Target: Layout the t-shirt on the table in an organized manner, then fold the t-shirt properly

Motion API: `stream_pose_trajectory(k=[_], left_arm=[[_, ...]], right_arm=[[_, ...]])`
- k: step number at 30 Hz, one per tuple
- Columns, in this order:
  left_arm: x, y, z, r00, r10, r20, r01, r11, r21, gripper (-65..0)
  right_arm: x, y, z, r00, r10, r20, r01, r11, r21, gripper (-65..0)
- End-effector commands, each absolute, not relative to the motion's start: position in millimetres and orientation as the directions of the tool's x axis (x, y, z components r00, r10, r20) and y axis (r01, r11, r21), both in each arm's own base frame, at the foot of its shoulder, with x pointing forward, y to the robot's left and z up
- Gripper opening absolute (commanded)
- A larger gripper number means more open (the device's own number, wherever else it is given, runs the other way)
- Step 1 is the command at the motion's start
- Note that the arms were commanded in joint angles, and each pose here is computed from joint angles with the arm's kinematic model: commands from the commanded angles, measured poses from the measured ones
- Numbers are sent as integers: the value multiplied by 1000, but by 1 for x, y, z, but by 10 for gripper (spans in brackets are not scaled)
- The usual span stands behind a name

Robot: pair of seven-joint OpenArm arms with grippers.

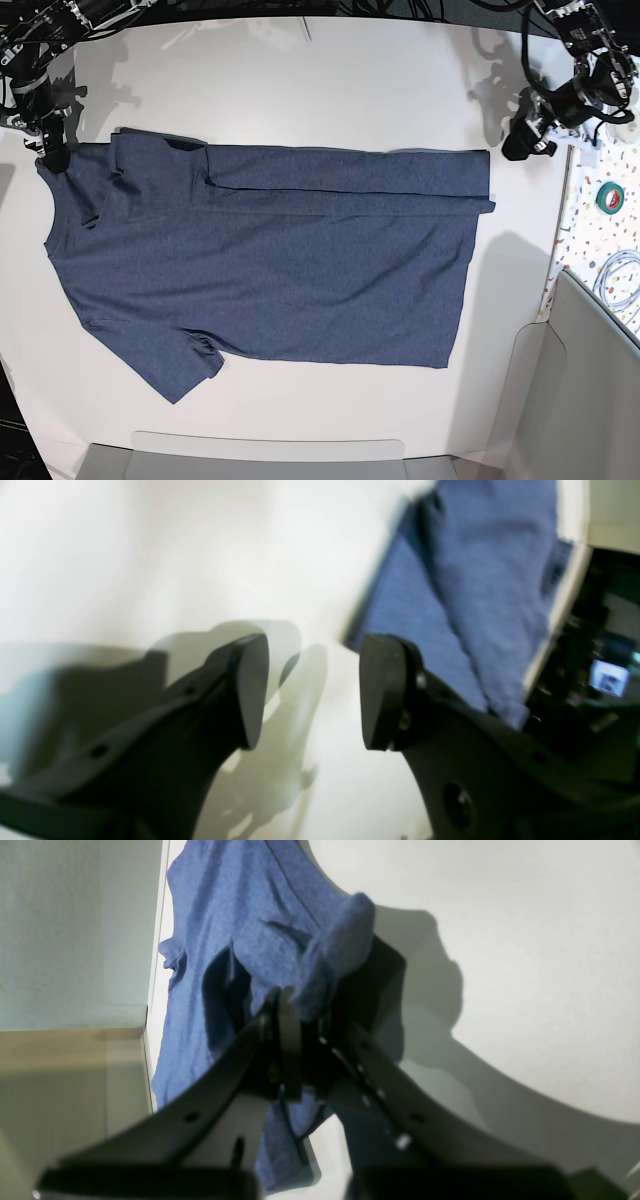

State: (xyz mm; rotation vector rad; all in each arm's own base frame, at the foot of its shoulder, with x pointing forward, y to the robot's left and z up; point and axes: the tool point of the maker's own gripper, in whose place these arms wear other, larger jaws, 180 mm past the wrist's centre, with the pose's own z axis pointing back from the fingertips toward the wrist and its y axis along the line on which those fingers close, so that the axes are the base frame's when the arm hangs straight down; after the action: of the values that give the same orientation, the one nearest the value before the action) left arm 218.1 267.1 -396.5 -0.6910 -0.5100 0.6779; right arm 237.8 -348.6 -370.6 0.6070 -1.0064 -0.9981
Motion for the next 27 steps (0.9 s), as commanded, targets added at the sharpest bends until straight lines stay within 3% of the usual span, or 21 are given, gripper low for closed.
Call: stream_pose_trajectory(k=[1, 12, 14, 17, 27], left_arm=[[226, 261, -391, 691, 689, 220, -357, 590, -724, -370], [244, 203, -406, 764, 607, 219, -275, 614, -740, -377], [246, 207, -404, 751, 619, 230, -278, 613, -740, -427], [252, 214, -402, 720, 642, 264, -278, 615, -738, -634], [230, 260, -400, 630, 723, 282, -366, 598, -714, -650]], right_arm=[[238, -350, -369, 185, -893, 410, 398, 449, 800, -650], [237, -349, -369, 187, -894, 407, 399, 448, 800, -650], [237, -349, -369, 187, -894, 407, 399, 448, 800, -650], [236, -349, -370, 187, -894, 407, 401, 448, 799, -650], [215, -353, -371, 209, -877, 434, 433, 481, 763, -650]])
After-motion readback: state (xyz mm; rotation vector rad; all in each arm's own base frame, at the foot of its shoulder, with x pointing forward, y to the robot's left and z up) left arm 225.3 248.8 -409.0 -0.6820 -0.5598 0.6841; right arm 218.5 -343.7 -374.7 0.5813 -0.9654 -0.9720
